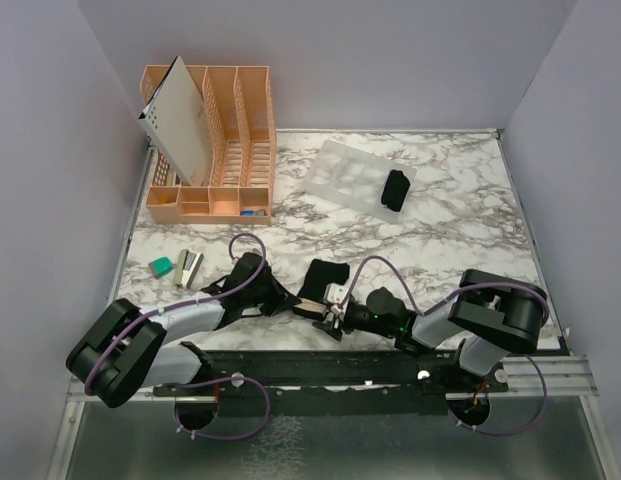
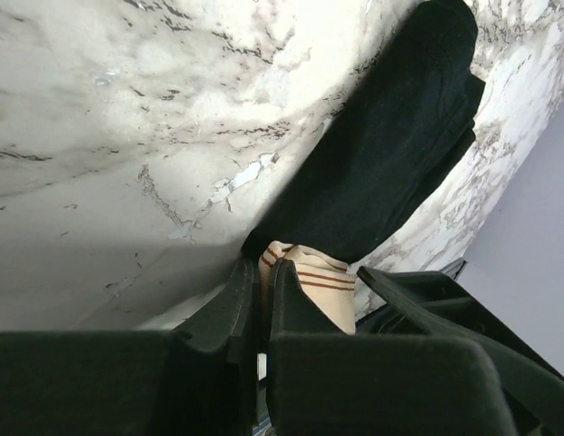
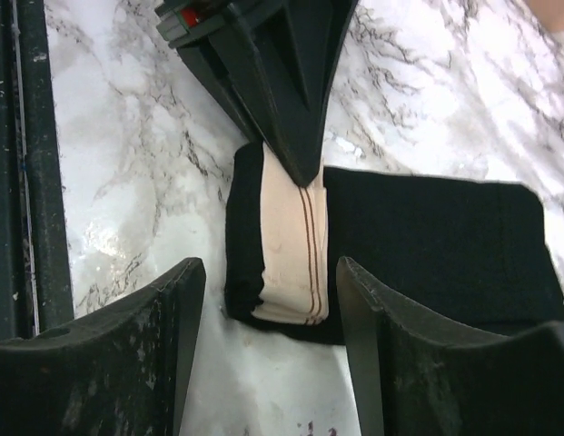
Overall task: Roll the underwear
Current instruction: Roll the underwear to the center of the board.
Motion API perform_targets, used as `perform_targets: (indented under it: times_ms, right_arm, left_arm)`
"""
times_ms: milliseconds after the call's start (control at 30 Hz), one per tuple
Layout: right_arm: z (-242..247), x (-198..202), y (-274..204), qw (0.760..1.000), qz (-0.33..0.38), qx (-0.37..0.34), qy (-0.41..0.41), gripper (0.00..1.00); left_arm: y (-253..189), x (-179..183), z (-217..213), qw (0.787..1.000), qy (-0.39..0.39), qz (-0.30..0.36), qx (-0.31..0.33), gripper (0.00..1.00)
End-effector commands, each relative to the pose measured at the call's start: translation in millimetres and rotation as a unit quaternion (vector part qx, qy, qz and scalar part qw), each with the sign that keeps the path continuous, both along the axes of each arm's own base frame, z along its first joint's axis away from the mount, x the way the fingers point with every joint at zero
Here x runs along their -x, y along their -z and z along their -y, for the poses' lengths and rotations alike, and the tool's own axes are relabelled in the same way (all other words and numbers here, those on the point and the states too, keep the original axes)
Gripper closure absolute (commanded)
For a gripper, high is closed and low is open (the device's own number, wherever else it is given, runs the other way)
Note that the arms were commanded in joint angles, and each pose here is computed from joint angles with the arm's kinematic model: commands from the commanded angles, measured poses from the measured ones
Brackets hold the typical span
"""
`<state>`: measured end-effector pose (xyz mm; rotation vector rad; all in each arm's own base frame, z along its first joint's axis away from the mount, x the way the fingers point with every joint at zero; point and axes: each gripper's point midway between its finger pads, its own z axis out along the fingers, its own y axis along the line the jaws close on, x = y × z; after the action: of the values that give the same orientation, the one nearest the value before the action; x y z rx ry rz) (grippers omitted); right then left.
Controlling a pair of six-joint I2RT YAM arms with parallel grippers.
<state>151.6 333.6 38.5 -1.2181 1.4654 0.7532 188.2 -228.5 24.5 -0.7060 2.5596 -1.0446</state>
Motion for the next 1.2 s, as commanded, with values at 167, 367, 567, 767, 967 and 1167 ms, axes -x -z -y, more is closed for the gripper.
perform_targets:
  times_ms: [167, 367, 567, 767, 967, 1167]
  right_arm:
    - [-16, -8, 1, 0.991, 0.088, 0.095, -0.045, 0.39]
    - [-21, -5, 10, 0.989, 0.089, 0.111, -0.049, 0.56]
    - [-20, -2, 17, 0.991, 0.071, 0.105, -0.042, 0.79]
    - [-12, -9, 27, 0.991, 0.057, 0.119, -0.009, 0.77]
    - [-13, -6, 24, 0.990, 0.068, 0.119, -0.026, 0.45]
    - [-17, -13, 21, 0.989, 0.083, 0.124, -0.018, 0.75]
  left_arm:
    - [22, 9, -15, 0.997, -0.009, -0.045, -0.054, 1.00]
    - [22, 10, -16, 0.997, -0.015, -0.053, -0.052, 1.00]
    - [22, 12, -15, 0.997, -0.015, -0.055, -0.049, 1.00]
    - [19, 11, -16, 0.998, -0.019, -0.050, -0.046, 1.00]
    - [19, 13, -18, 0.997, -0.020, -0.053, -0.052, 1.00]
    - [18, 12, -18, 0.997, -0.019, -0.052, -0.052, 1.00]
